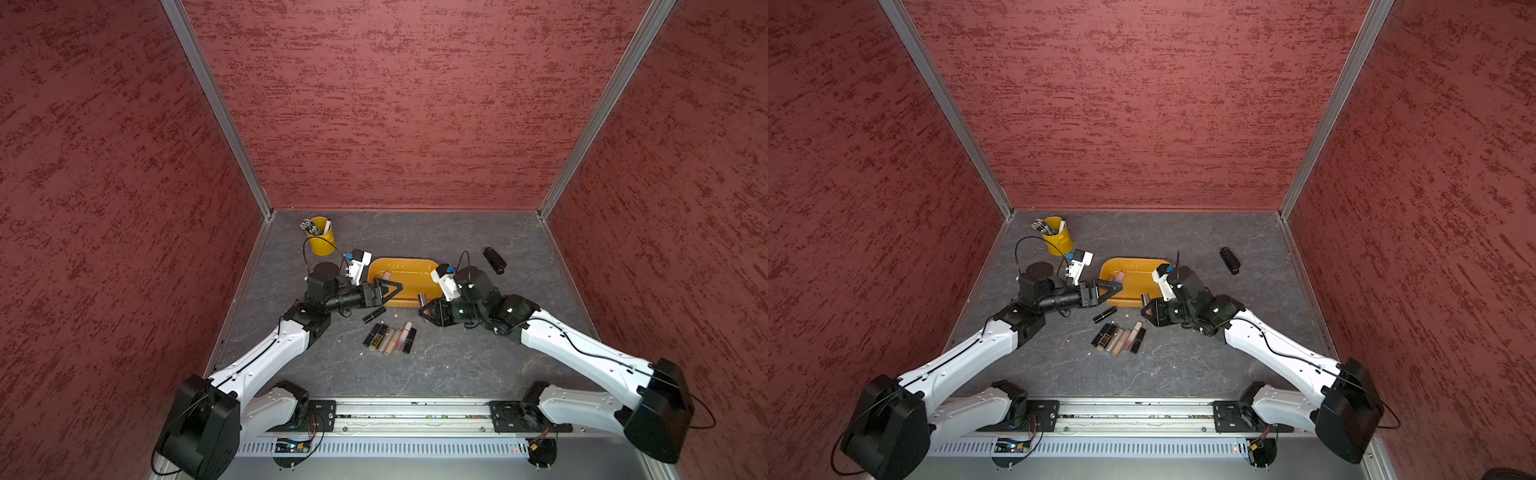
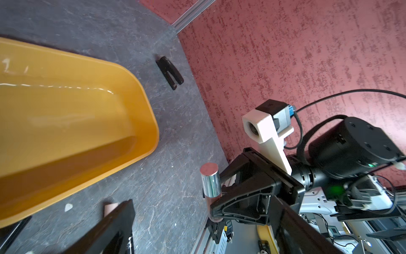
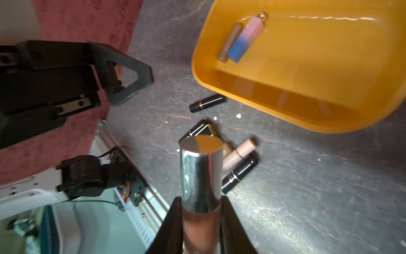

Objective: Put the lipstick into the storage box
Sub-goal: Pick up the lipstick at the center of the board.

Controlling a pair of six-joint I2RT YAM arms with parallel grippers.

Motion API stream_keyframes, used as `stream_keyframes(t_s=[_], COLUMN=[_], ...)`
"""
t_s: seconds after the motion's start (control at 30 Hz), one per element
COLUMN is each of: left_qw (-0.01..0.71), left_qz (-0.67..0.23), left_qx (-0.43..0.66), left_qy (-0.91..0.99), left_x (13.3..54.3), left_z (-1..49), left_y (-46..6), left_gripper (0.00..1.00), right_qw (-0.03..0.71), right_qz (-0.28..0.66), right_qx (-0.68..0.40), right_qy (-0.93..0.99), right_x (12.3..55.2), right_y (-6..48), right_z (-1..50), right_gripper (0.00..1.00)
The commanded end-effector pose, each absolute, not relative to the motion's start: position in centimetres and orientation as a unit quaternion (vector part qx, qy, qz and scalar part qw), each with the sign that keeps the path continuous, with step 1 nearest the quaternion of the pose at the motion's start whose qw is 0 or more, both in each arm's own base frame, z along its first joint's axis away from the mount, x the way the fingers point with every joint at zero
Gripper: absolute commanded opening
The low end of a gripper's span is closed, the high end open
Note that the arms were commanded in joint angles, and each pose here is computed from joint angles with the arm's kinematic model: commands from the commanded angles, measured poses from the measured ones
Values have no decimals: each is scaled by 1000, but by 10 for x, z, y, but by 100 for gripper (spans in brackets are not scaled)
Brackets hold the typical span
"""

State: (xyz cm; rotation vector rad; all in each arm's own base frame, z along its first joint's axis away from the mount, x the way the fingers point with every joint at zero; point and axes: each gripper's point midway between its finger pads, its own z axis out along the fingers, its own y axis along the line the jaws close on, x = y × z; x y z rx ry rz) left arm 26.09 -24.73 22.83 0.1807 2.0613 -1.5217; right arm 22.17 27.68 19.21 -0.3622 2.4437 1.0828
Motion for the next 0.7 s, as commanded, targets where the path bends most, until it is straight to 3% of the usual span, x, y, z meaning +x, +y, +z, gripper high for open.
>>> stream_keyframes(t_s=[0.0, 0.4, 0.67], left_qw=[300, 269, 244], left_qz=[-612, -678, -685], left_qx=[84, 134, 156], left_qy=[727, 671, 668], left_x=[266, 274, 268], left_z=[258, 287, 290], left_y=[-255, -293, -308], left_gripper=[100, 99, 83], right_qw=[224, 215, 218], right_qz=[498, 589, 590], right_qx=[-176, -184, -180], right_qy=[819, 757, 757], right_x=[219, 232, 233], right_y=[293, 301, 297], right_z=[235, 274, 273], right_gripper=[19, 19, 19])
